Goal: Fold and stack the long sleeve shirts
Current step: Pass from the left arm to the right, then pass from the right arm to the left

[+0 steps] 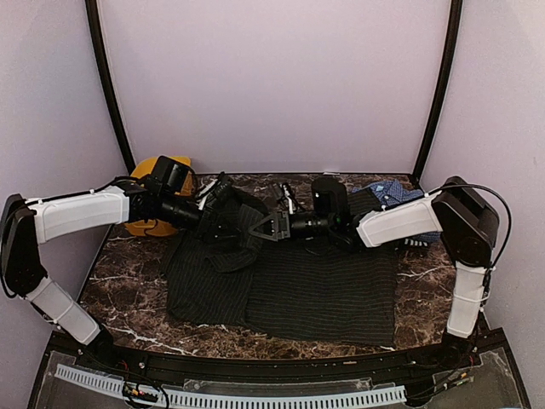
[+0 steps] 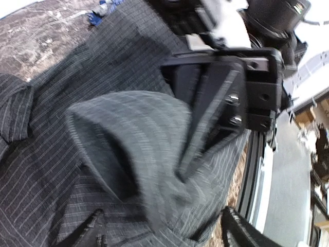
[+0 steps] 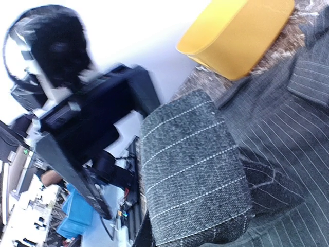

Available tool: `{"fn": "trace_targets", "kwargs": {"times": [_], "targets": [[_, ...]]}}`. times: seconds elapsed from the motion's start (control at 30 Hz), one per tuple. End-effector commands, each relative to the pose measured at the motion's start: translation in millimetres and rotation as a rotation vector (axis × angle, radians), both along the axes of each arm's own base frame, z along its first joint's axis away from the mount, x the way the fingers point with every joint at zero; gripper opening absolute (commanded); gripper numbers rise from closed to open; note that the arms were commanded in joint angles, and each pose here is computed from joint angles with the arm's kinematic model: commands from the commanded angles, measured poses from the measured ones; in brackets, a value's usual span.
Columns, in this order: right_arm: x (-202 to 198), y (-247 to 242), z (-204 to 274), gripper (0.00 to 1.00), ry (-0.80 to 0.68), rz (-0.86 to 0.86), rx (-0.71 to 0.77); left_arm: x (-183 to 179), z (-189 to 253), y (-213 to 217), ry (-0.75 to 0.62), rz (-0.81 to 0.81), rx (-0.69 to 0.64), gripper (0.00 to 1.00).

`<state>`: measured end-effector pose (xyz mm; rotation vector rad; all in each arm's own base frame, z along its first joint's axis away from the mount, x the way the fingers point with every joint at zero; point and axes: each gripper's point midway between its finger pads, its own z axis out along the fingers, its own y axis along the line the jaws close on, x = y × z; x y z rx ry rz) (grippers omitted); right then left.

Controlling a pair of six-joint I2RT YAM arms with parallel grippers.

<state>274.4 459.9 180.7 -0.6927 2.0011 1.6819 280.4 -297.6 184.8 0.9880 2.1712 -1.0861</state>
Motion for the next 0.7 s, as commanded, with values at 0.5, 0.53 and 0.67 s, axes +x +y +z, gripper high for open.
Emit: {"fn": "trace_targets", "kwargs": {"times": [0.5,0.53,0.67], "targets": [[5,3,38,0.00,0.018,-0.009,0.152,10,19,-3,0.204,0.141,-0.370,0.52],[5,3,37,0.00,0.020,-0.008,0.153,10,19,-3,0.214,0.138,-0.377,0.50],[5,2,37,0.00,0.021,-0.012,0.152,8,21,-7,0.245,0.114,-0.405,0.47]]}}
